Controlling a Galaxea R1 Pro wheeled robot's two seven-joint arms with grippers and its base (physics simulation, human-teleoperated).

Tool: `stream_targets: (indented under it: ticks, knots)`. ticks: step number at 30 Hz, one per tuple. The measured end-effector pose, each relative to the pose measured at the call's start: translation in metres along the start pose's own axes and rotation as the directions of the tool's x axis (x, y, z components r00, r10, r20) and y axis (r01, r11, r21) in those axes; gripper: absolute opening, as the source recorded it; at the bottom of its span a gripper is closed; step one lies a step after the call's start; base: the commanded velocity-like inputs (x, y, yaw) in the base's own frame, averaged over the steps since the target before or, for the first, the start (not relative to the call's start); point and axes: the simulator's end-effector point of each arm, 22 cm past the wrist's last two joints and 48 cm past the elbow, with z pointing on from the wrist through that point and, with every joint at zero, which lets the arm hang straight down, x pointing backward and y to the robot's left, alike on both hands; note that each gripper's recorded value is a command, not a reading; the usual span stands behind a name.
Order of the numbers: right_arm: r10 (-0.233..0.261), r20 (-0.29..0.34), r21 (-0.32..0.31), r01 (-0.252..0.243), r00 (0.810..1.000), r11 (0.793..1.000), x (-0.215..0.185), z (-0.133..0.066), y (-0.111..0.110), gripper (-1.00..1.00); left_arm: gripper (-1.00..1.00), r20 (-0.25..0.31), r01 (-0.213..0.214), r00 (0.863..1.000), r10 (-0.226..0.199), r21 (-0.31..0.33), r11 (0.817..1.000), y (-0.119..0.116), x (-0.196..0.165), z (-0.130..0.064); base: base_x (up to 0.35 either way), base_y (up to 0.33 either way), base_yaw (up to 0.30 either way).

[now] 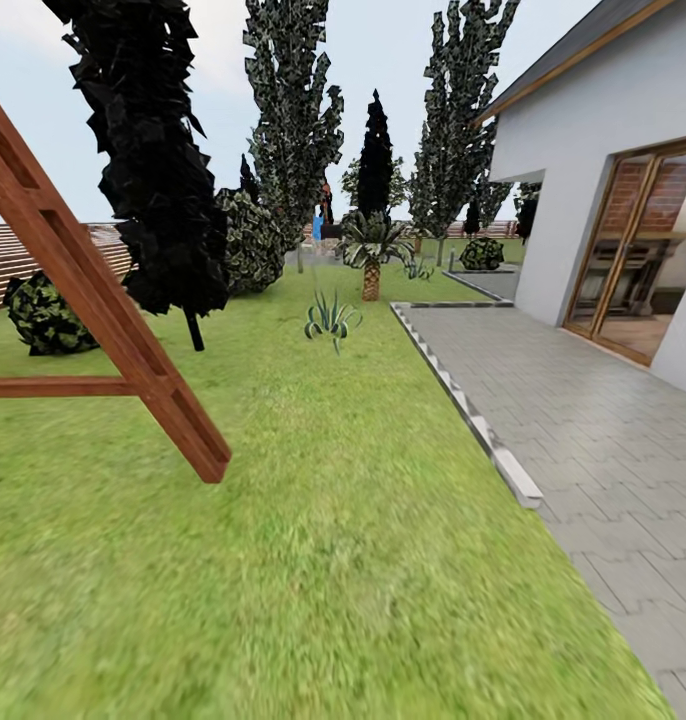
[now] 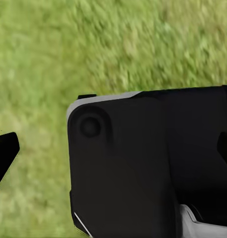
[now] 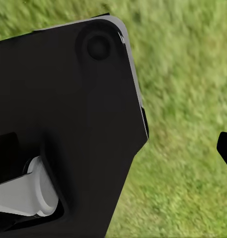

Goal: Take the three Easter eggs out of the wicker basket on the lawn in the garden, then place them on the lawn next to a single tree (choose any tree) so that all three eggs are next to the same tree and none are left in the basket.

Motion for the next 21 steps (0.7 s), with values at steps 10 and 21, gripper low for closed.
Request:
stream_targets:
  ticks: [10,21]
  knots:
    - [0.0,0.0,0.0,0.0,1.0,1.0,0.0,0.0,0.0,1.0,1.0,0.0,0.0,1.0,0.0,-0.001,1.0,0.0005,-0.0002,0.0001,0.323,0.0,0.0]
    - [0.0,0.0,0.0,0.0,1.0,1.0,0.0,0.0,0.0,1.0,1.0,0.0,0.0,1.0,0.0,-0.001,1.0,0.0008,-0.0003,0.0001,0.319,0.0,0.0]
